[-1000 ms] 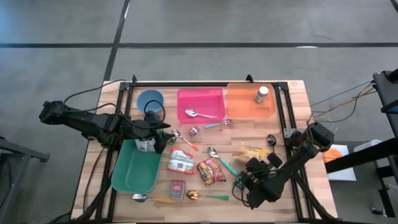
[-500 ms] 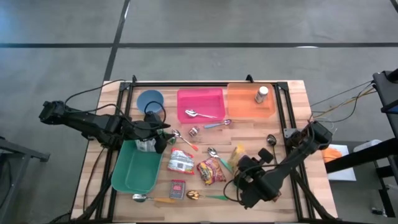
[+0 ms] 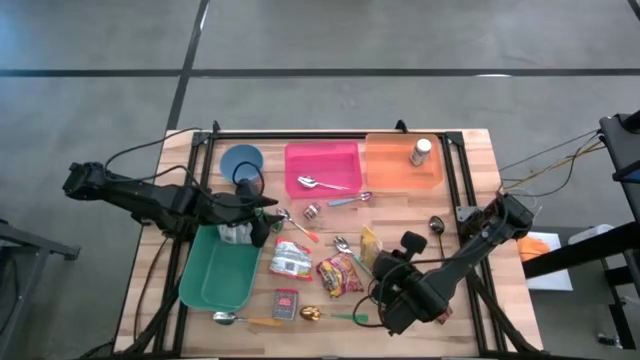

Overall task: Pick & Place Food Item
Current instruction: Put the yellow noodle pack into the green bin

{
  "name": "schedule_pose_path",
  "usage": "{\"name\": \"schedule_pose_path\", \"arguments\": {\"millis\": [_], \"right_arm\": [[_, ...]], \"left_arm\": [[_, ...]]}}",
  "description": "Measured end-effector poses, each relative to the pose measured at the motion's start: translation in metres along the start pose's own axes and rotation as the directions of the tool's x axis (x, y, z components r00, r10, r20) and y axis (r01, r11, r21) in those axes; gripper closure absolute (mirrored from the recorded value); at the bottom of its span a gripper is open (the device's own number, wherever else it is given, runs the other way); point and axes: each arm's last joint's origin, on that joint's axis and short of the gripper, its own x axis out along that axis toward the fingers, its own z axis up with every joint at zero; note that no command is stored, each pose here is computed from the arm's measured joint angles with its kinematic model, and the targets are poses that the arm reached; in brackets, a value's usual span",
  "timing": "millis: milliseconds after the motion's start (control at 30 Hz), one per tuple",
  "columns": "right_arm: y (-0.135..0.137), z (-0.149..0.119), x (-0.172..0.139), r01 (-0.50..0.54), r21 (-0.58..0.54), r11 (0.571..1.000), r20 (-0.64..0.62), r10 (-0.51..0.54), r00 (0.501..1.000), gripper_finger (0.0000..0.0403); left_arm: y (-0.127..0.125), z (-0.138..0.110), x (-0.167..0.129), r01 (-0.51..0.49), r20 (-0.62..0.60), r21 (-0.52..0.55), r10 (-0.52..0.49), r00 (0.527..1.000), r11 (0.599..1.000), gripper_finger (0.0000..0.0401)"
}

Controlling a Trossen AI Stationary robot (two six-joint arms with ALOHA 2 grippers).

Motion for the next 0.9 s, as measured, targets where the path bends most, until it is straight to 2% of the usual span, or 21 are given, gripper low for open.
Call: {"name": "schedule_pose_path", "arguments": {"millis": [100,200,467,767,900], "right_arm": [[-0.001,0.005,-0.004,-0.016,-0.077,0.997,0.009,0.017,1.0,0.0392],[-0.002,0.011,-0.009,-0.033,-0.132,0.991,0.017,0.036,0.999,0.0392],[-0.007,0.032,-0.022,-0.065,-0.181,0.981,0.069,0.079,0.995,0.0392],[-0.006,0.056,-0.016,-0.115,-0.217,0.969,0.121,0.144,0.982,0.0392],[-0.004,0.067,-0.01,-0.13,-0.236,0.963,0.149,0.168,0.974,0.0392]], "left_arm": [[-0.002,0.0,0.002,0.047,0.016,-0.011,-0.047,0.999,0.999,0.0146],[-0.004,0.002,0.002,0.101,0.028,0.023,-0.101,0.994,0.995,0.0146],[-0.014,0.002,0.014,0.214,0.014,0.124,-0.218,0.976,0.969,0.0146],[-0.036,0.007,0.039,0.396,0.014,0.24,-0.411,0.912,0.886,0.0146],[-0.041,0.007,0.048,0.404,-0.009,0.244,-0.414,0.91,0.882,0.0146]]}}
